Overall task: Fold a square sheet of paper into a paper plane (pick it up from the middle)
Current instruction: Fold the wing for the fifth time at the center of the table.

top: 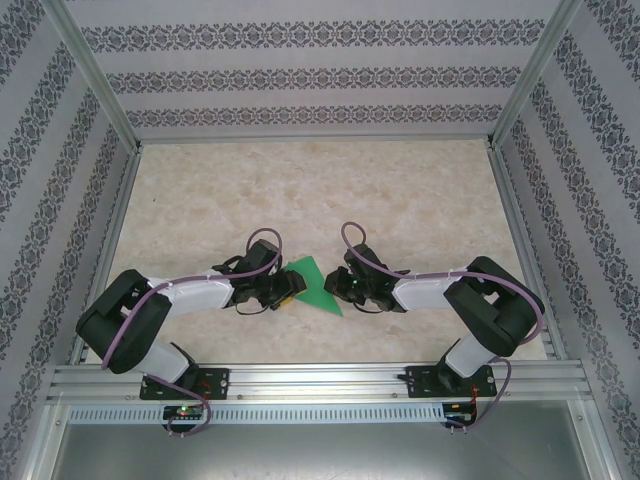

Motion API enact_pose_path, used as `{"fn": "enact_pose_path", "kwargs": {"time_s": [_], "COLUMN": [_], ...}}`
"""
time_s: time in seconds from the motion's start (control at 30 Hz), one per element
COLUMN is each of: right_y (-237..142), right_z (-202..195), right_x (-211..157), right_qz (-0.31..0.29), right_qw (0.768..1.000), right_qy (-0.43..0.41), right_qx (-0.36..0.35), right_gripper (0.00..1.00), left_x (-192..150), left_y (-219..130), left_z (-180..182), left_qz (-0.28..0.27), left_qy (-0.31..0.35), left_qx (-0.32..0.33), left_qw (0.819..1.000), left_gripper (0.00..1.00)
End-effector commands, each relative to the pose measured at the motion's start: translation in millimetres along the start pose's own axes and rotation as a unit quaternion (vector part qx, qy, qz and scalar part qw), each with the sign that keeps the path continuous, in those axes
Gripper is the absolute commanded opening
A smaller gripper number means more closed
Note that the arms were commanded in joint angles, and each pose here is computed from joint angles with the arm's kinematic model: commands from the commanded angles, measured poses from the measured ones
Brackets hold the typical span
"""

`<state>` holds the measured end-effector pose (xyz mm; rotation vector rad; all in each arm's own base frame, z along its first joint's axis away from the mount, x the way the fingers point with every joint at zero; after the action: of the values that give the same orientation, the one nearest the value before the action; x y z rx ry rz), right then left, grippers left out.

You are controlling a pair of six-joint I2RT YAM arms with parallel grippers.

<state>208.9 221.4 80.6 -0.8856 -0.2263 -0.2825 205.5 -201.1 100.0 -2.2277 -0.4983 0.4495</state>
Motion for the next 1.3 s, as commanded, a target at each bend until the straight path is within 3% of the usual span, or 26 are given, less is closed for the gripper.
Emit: {"fn": "enact_pose_path", "kwargs": {"time_s": [0.0,0.4,0.9,1.27], "right_y": [7.7,7.1,-4.4,-49.7], "right_z": [-11.1,-7.9,-4.3,4.8], "right_x": [-13.9,-13.2,-9.7,7.2], "right_qz": [0.021,0.021,0.010,-0.035], "right_qw": [0.999,1.000,1.000,0.992], "right_qy": [0.006,0.004,-0.007,-0.083], "right_qx": [-0.027,-0.016,-0.025,-0.088], "right_gripper": [0.17,0.18,0.21,0.36], "left_x": [-2.9,-2.3,7.2,14.6], "left_y": [2.7,3.0,9.9,13.8], "left_z": [-17.5,-18.4,-34.2,-32.0], "left_qz": [0.005,0.002,-0.011,-0.006], "left_qy": [0.016,0.019,0.062,0.068], "left_qx": [-0.035,-0.045,-0.020,0.012], "left_qw": [0.999,0.999,0.998,0.998], "left_gripper": [0.47,0.42,0.28,0.15]}}
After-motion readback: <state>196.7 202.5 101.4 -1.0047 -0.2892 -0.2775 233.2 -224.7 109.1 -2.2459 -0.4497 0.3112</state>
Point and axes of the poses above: each hand's point on the last joint's axis, 136 mm out from that joint toward the fingers, its own y axis out along the fingers, its own z axis along the line the jaws close on, x = y × z, the point moved 9 cm from there along -y, back along the fingers, and after that the axes turned 10 degrees about -y, right-handed, at the moved point
